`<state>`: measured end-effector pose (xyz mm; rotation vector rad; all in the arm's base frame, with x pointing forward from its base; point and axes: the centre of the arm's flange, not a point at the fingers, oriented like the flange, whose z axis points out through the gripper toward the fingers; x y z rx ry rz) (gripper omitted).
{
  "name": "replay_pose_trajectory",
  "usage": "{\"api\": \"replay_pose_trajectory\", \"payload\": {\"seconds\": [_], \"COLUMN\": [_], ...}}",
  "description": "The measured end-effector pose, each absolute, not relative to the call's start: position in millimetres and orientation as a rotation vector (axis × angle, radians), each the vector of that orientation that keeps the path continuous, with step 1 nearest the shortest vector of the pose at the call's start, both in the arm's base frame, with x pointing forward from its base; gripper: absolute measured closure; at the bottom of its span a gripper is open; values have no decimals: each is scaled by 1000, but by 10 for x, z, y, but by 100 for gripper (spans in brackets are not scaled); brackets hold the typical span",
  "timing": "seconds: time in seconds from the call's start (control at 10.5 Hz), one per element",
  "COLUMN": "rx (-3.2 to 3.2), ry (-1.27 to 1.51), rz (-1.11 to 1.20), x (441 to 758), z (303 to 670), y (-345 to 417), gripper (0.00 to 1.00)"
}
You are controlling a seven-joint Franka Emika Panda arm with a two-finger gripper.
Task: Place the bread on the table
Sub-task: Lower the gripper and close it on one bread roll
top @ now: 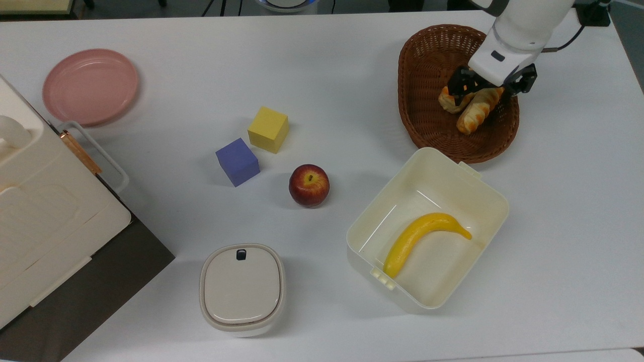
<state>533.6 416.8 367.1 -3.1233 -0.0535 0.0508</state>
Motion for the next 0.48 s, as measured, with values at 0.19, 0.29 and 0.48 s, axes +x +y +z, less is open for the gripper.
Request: {"api": "replay_pose_trajectory", "payload": {"seconds": [0.19,0.29,0.48], "rx": [-3132,-3131,-3127], "ry": [-48,-46,-41], "rz": [69,66,55], "x": [5340,5353,5372], "z": [3513,3459,3450], "y": [4190,4197,4198], "gripper": [6,23,54]}}
